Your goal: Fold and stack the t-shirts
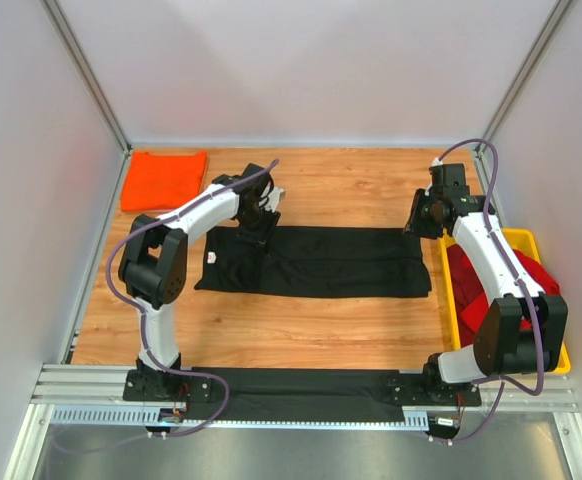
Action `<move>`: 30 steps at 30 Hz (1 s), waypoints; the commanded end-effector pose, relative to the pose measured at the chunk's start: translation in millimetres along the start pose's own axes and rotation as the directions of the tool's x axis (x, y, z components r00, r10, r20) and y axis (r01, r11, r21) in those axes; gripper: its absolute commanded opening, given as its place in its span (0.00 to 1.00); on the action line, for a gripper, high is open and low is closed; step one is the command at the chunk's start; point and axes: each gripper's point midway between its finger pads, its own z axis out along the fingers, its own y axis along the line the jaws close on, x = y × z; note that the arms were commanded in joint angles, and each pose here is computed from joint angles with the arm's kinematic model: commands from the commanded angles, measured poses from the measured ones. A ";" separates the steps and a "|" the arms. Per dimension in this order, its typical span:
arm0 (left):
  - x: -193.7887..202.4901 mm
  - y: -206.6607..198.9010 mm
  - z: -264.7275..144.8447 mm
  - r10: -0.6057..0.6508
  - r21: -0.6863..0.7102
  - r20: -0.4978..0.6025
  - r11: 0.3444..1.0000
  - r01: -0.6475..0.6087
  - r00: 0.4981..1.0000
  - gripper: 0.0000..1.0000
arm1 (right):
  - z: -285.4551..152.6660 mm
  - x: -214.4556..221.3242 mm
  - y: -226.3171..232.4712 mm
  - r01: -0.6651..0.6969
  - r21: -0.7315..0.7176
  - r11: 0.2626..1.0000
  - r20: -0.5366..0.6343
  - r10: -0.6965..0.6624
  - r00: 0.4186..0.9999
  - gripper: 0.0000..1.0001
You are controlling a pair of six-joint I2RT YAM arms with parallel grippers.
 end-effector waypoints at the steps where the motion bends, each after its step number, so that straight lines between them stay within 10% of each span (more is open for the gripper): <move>1: -8.7 2.4 -1.1 0.019 -0.017 0.002 1.000 -0.019 1.000 0.46 | -10.0 -8.2 0.5 0.021 0.007 1.000 0.033 -0.021 0.999 0.31; 12: -12.7 4.3 7.4 0.022 -0.019 -0.015 1.000 -0.023 1.000 0.46 | -8.8 -6.5 -0.4 0.018 0.012 1.000 0.030 -0.019 0.999 0.31; 21: -16.3 -20.8 -15.4 0.042 0.102 0.065 0.994 -0.049 0.997 0.11 | -7.6 -5.3 0.5 0.014 0.006 1.000 0.028 -0.014 0.999 0.31; 30: 21.2 -58.7 -18.1 0.071 0.338 0.006 0.938 -0.069 0.997 0.31 | -5.7 -5.3 1.5 0.008 0.002 1.000 0.025 -0.008 1.000 0.31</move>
